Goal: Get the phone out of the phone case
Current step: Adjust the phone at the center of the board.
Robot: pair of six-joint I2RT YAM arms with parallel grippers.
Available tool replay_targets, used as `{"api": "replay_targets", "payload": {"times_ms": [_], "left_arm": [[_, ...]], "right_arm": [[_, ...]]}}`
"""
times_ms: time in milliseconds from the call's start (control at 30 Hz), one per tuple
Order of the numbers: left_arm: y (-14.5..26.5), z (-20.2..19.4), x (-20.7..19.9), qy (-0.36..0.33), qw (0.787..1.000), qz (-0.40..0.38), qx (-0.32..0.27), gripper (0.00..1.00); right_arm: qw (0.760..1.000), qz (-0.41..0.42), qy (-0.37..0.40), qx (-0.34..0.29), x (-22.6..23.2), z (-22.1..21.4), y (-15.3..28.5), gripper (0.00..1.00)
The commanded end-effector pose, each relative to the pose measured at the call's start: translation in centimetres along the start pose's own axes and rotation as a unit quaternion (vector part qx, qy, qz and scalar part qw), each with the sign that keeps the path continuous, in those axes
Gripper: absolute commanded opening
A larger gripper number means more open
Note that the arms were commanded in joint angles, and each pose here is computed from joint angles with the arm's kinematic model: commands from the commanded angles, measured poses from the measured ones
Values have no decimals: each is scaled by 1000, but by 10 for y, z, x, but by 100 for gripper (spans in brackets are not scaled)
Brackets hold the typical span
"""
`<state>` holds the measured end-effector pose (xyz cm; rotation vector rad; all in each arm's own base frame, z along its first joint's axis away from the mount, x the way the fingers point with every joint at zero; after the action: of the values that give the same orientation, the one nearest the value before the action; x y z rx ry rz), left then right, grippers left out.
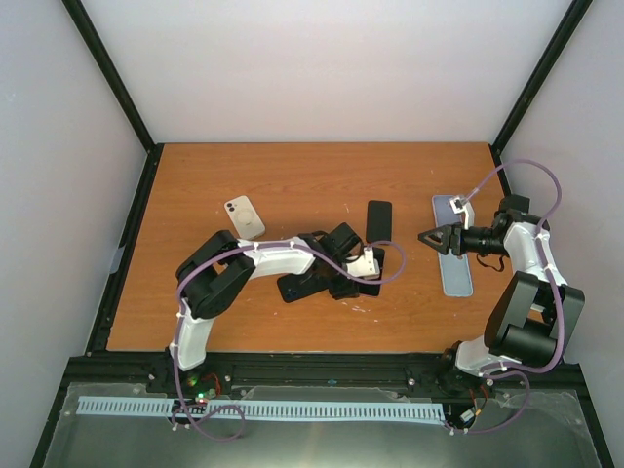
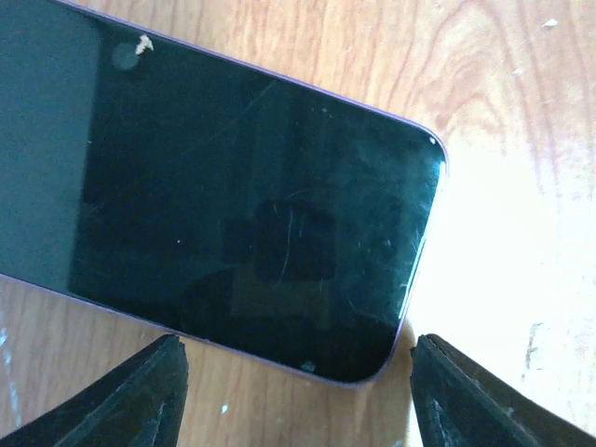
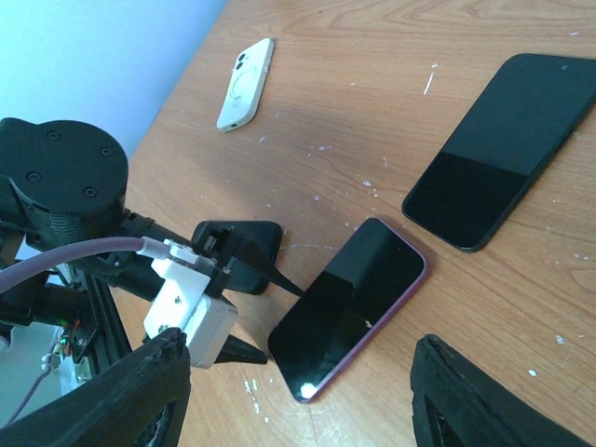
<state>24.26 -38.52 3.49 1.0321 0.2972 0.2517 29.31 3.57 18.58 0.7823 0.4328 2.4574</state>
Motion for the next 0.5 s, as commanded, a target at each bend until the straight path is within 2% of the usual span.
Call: {"api": "replay_targets", "payload": {"times_ms": [0, 233, 467], "left_arm": [[-11, -20, -25, 8, 996, -74, 54, 66], [-9, 1, -30, 16, 996, -88, 23, 65], [-21, 3, -12, 18, 999, -37, 20, 69]], "right_arm": [[1000, 12, 16, -13, 6, 9, 1, 64], [1000, 17, 9, -15, 1, 10, -1, 63], [1000, 20, 4, -14, 0, 8, -2, 63]]}}
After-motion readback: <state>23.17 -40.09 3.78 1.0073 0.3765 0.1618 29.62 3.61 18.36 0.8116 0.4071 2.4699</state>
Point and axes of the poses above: each gripper's point midway between its finger pads, its own y axis back along the fingers, its own x axis along the line the jaws close on, z = x × y, the point moved 2 cm from there along y, back along the fingers, and after that the axes turned 14 degrees about y, right-handed, at the moved point
